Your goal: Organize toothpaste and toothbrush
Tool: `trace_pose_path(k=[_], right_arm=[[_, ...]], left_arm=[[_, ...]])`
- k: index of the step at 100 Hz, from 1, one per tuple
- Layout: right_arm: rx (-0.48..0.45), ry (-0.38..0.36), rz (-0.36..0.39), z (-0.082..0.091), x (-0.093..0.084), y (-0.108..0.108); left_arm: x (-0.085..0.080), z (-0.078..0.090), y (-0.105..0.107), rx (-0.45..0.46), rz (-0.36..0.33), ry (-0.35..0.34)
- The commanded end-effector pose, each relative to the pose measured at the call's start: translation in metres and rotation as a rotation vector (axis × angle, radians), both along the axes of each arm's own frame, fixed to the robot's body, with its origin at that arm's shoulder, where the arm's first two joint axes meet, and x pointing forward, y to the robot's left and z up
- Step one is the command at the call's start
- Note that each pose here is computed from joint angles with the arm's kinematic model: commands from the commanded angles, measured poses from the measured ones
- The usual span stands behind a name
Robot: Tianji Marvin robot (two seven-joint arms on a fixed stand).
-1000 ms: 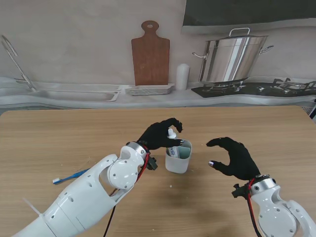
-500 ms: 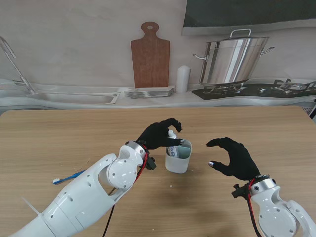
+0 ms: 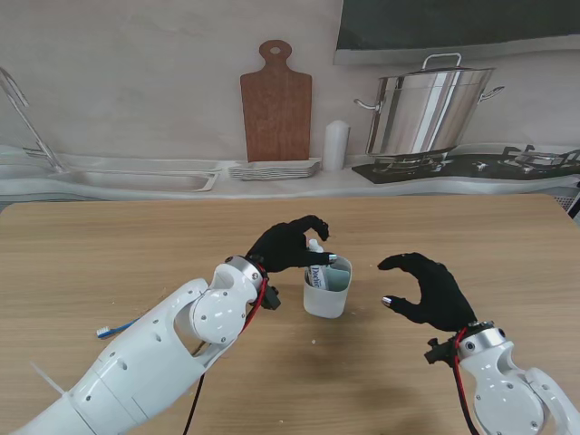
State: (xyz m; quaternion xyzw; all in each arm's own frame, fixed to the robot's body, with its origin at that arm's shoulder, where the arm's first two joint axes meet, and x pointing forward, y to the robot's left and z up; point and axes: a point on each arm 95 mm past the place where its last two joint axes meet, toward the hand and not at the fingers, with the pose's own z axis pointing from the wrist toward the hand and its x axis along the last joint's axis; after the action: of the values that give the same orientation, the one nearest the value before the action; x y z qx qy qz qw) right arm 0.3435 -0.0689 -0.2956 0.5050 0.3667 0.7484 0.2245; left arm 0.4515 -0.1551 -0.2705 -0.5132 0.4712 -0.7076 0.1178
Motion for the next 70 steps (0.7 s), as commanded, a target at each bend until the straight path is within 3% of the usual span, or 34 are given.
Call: trace_pose_path(k=[1, 46, 70], right_arm=[[-0.005, 0.02, 0.009, -0.005, -0.003, 0.002], [-0.004, 0.021, 0.01, -0.005, -0.003, 0.002], [-0.005, 0.022, 0.013, -0.005, -0.003, 0.002]], left_arm=[[-0.002, 0.004, -0.001, 0.005, -0.011, 0.0], [-0.002, 0.015, 0.008, 0.022, 0.015, -0.033], [-0.007, 0.025, 0.024, 0.044, 0.057, -0.062]])
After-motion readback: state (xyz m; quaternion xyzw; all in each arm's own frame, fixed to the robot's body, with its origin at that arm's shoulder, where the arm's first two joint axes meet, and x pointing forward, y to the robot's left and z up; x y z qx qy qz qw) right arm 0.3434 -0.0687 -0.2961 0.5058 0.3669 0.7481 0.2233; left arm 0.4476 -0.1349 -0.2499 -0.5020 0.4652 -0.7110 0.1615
